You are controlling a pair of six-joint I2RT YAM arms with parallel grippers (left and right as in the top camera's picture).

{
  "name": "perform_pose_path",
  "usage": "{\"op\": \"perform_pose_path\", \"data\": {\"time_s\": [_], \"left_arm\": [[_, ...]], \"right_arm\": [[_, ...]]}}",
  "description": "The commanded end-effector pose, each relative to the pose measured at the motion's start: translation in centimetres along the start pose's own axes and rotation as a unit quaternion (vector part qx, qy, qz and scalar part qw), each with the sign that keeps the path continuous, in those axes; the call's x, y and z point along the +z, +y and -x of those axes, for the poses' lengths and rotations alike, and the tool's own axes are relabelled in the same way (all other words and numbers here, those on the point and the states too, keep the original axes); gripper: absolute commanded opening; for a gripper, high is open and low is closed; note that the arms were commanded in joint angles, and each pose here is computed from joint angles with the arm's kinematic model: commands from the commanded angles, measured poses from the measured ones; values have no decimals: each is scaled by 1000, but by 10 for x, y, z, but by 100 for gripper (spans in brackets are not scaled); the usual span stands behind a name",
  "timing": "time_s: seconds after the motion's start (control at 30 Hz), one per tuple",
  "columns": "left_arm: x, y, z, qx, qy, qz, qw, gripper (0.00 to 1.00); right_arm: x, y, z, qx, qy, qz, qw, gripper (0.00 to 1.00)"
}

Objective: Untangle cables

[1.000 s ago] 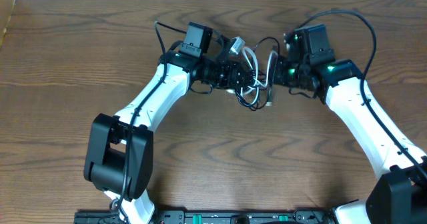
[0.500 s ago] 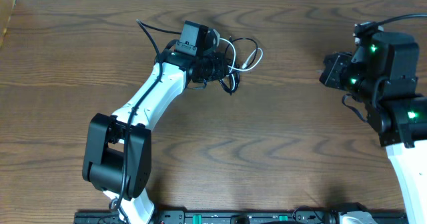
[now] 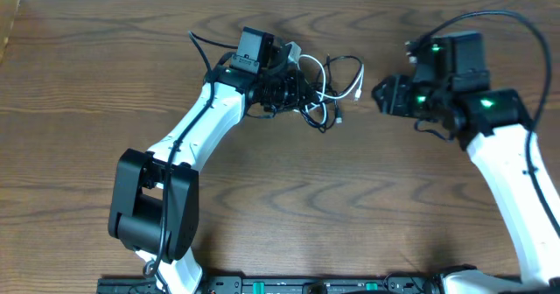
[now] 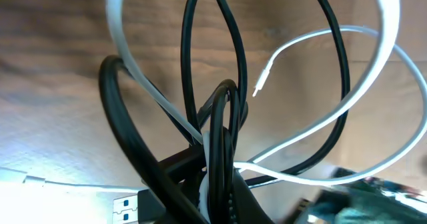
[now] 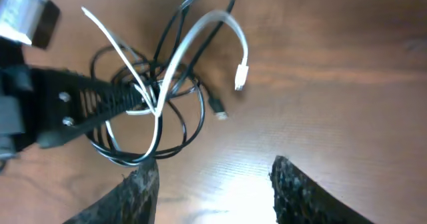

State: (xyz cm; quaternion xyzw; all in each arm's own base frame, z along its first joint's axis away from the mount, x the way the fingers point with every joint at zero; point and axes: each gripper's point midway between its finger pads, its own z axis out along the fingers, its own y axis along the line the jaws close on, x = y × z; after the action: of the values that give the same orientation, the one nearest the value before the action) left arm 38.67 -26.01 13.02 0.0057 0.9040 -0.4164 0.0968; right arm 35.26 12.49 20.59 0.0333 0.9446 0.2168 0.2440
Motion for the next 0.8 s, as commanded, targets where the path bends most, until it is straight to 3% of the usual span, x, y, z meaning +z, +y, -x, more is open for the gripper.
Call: {"op": "perform_pose_path", "data": {"time_s": [0.0, 0.23, 0.77], "left_arm": [[2, -7, -6, -83, 20, -27, 996, 8], [3, -16, -7, -179, 30, -40, 983, 7], [22, -54, -29, -130, 64, -75, 987, 7]], "right_arm": [[15, 6, -14, 8, 36, 9, 999, 49], [45, 7, -20, 25, 62, 3, 998, 44], [75, 22, 1, 6, 25, 24, 999, 47]]}}
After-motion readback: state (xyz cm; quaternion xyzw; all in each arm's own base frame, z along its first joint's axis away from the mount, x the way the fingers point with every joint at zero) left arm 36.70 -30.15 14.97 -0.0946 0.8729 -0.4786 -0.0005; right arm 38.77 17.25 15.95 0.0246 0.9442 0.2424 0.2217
